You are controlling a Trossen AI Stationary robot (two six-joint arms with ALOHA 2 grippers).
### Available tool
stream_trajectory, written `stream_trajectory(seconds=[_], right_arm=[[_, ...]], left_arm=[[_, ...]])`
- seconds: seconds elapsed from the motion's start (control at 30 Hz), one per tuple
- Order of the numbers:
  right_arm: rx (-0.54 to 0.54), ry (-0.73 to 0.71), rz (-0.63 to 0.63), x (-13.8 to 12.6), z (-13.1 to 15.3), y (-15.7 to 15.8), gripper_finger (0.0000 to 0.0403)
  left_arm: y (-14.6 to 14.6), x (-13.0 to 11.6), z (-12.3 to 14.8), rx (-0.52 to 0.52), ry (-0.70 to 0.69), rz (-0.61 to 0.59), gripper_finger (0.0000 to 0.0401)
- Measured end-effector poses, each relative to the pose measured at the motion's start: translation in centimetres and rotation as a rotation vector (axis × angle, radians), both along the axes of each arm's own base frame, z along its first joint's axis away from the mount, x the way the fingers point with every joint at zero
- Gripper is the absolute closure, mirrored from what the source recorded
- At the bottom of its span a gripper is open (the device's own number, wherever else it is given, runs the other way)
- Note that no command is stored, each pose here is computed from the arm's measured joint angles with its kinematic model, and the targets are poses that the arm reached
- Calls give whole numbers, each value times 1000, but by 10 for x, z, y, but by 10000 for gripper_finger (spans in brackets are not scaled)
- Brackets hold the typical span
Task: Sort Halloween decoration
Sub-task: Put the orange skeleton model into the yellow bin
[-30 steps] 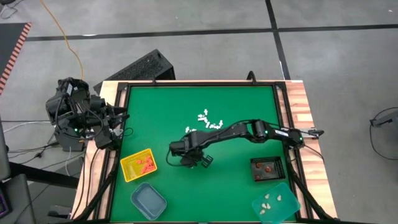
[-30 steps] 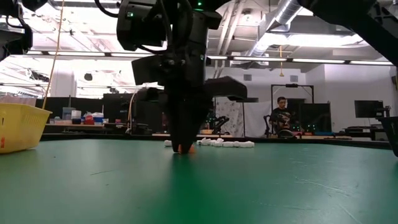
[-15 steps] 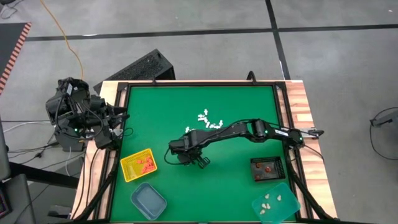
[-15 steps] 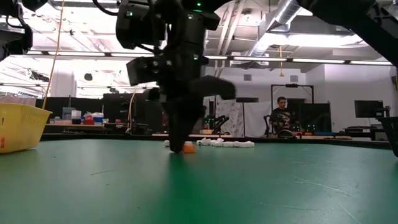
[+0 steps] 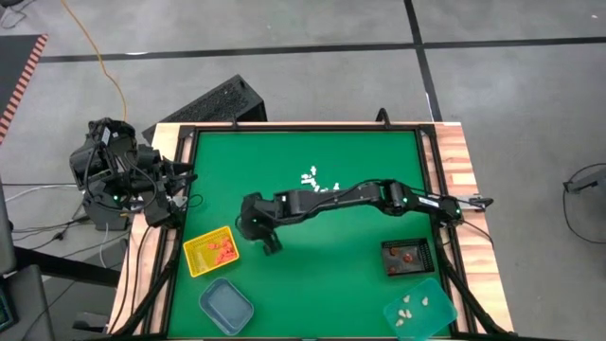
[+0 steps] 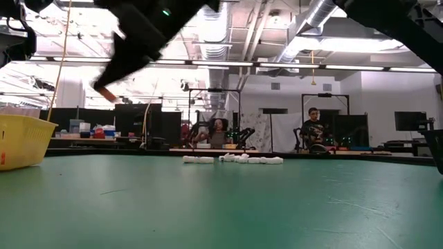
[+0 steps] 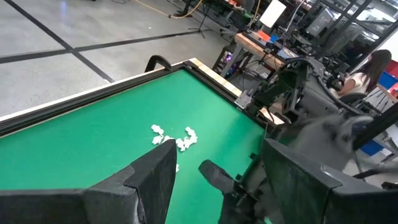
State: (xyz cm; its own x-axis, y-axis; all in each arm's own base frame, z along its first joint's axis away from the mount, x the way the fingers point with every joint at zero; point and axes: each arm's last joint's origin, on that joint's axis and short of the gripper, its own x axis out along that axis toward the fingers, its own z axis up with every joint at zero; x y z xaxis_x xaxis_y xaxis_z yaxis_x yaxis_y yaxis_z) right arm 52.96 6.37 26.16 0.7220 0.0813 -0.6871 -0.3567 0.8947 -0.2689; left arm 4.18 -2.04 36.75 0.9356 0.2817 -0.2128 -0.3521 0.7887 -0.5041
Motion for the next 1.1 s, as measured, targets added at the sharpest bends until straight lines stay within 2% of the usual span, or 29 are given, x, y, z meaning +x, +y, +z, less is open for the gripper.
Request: stream_trajectory(seconds=[0.17,0.23,0.47,0.73,0.8,1.0,1.1], right_arm=[[119,-257,25,16,19,2,402],[136,-314,41,21,19,3,402],[242,-366,175,33,4,1,402],[419,-519,266,52,-16,0,402],[444,-590,275,57,-20,0,402],[600,-604,269,64,-40,-1,402],[614,-612,267,66,-48,-1,402]], left_arm=[[0,0,0,0,0,0,175],[0,0,0,0,0,0,175],[0,0,0,-1,-1,1,175],[0,0,0,-5,-2,2,175],[0,0,0,-5,-2,2,175],[0,0,0,-5,-4,3,175],[0,0,0,-3,-6,4,175]])
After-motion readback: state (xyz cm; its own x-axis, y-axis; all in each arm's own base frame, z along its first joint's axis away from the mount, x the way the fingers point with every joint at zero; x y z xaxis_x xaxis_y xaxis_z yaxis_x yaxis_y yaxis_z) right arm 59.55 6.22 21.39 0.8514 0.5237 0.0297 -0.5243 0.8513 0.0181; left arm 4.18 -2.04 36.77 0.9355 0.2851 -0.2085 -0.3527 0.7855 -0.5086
